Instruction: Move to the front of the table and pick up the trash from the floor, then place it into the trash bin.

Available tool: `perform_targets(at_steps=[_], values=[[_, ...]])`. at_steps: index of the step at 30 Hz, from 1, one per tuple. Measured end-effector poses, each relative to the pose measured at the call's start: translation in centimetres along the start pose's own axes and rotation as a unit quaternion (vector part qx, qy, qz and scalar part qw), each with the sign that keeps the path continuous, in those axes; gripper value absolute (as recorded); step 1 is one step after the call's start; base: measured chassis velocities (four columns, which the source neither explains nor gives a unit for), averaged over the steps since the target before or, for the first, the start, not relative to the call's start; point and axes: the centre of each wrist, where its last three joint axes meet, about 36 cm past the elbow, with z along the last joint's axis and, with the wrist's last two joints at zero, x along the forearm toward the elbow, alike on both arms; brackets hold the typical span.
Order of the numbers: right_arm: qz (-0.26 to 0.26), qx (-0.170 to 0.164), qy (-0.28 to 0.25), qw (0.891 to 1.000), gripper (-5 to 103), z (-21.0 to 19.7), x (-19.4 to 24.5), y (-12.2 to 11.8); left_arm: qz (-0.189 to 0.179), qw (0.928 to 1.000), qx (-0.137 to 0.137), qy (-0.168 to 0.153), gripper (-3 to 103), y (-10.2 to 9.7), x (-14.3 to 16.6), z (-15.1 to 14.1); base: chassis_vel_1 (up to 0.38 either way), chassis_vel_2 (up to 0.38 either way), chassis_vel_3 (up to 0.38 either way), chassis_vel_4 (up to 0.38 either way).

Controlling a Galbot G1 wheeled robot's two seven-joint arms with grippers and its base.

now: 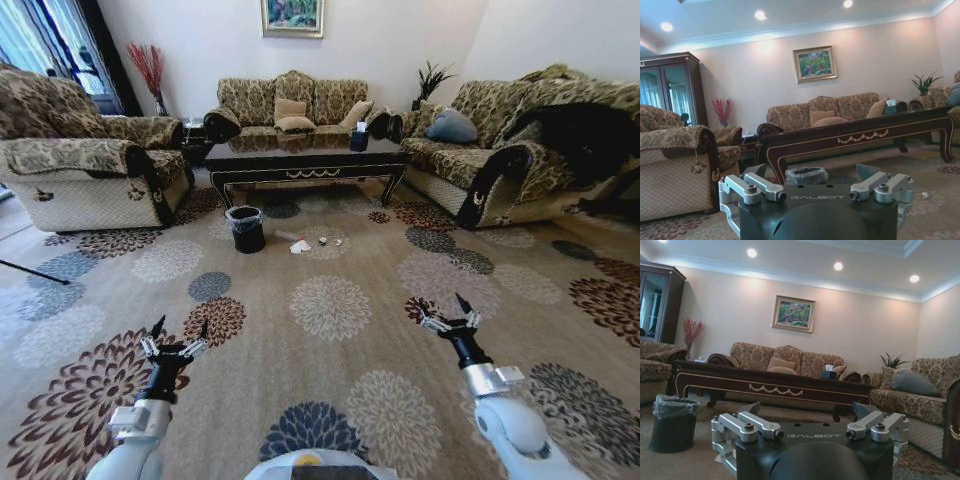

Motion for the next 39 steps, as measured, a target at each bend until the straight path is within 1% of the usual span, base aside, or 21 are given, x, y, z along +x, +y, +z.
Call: perform_targets(at_steps=[6, 8, 11, 13, 15, 17, 19, 20, 23, 27, 28, 29, 30, 31, 32, 34, 39], values=[[0.0, 0.004, 0.004, 1.0, 100, 0.3, 0.2, 0.1, -0.001, 1.0, -0.003, 0.002, 100, 0.1, 0.4, 0.1, 0.0, 0.0, 0.0, 0.0], [0.0, 0.005, 0.004, 1.0, 100, 0.3, 0.2, 0.1, -0.007, 0.9999, 0.0, -0.008, 100, 0.0, 0.5, 0.2, 0.0, 0.0, 0.0, 0.0], [0.001, 0.005, 0.002, 1.0, 100, 0.3, 0.3, 0.1, -0.01, 0.9999, 0.001, -0.012, 100, 0.0, 0.4, 0.2, 0.0, 0.0, 0.0, 0.0], [0.006, -0.008, -0.021, 1.0, 100, 0.4, 0.5, -0.2, -0.015, 0.9997, -0.001, -0.02, 100, 0.1, 0.2, 0.1, 0.0, 0.0, 0.0, 0.0], [0.01, -0.011, -0.026, 1.0, 100, 0.4, 0.6, -0.3, -0.018, 0.9996, -0.002, -0.021, 100, 0.1, 0.1, 0.2, 0.0, 0.0, 0.0, 0.0], [0.015, -0.012, -0.031, 0.999, 100, 0.3, 0.7, -0.5, -0.025, 0.9995, 0.0, -0.02, 100, 0.1, 0.1, 0.3, 0.0, 0.0, 0.0, 0.0], [0.015, -0.01, -0.039, 0.999, 100, -0.2, 0.8, -0.5, -0.041, 0.999, -0.002, -0.02, 100, 0.0, -0.1, 0.3, 0.0, 0.0, 0.0, 0.0], [0.015, -0.01, -0.039, 0.999, 100, -0.2, 0.8, -0.5, -0.041, 0.999, -0.002, -0.02, 100, 0.0, -0.1, 0.3, 0.0, 0.0, 0.0, 0.0], [0.009, -0.004, -0.043, 0.999, 100, -0.7, 1.0, -0.2, -0.055, 0.9981, 0.011, -0.026, 100, -0.2, -0.4, -0.6, 0.0, 0.0, 0.0, 0.0], [0.004, -0.001, -0.047, 0.999, 100, -1.1, 1.0, -0.1, -0.061, 0.9973, 0.024, -0.033, 100, -0.3, -0.7, -1.6, 0.0, 0.0, 0.0, 0.0], [-0.009, 0.006, -0.057, 0.998, 100, -2.1, 1.1, 0.2, -0.064, 0.9956, 0.047, -0.05, 100, -0.2, -1.4, -3.5, 0.0, 0.0, 0.0, 0.0], [-0.019, 0.015, -0.064, 0.998, 100, -2.7, 1.1, 0.1, -0.062, 0.995, 0.047, -0.062, 100, 0.1, -1.9, -4.3, 0.0, 0.0, 0.0, 0.0], [-0.019, 0.015, -0.064, 0.998, 100, -2.7, 1.1, 0.1, -0.062, 0.995, 0.047, -0.062, 100, 0.1, -1.9, -4.3, 0.0, 0.0, 0.0, 0.0], [-0.027, 0.023, -0.069, 0.997, 100, -2.9, 1.2, 0.0, -0.057, 0.9953, 0.042, -0.066, 100, 0.3, -2.1, -4.4, 0.0, 0.0, 0.0, 0.0], [-0.035, 0.027, -0.075, 0.996, 100, -2.8, 1.2, -0.1, -0.051, 0.9959, 0.038, -0.065, 100, 0.2, -1.8, -4.3, 0.0, 0.0, 0.0, 0.0], [-0.042, 0.025, -0.08, 0.996, 100, -2.2, 1.4, -0.2, -0.043, 0.9973, 0.034, -0.048, 100, -0.5, -0.5, -3.6, 0.0, 0.0, 0.0, 0.0], [-0.05, 0.021, -0.08, 0.995, 100, -1.7, 1.5, -0.1, -0.051, 0.9977, 0.025, -0.037, 100, -0.7, -0.1, -3.0, 0.0, 0.0, 0.0, 0.0]])
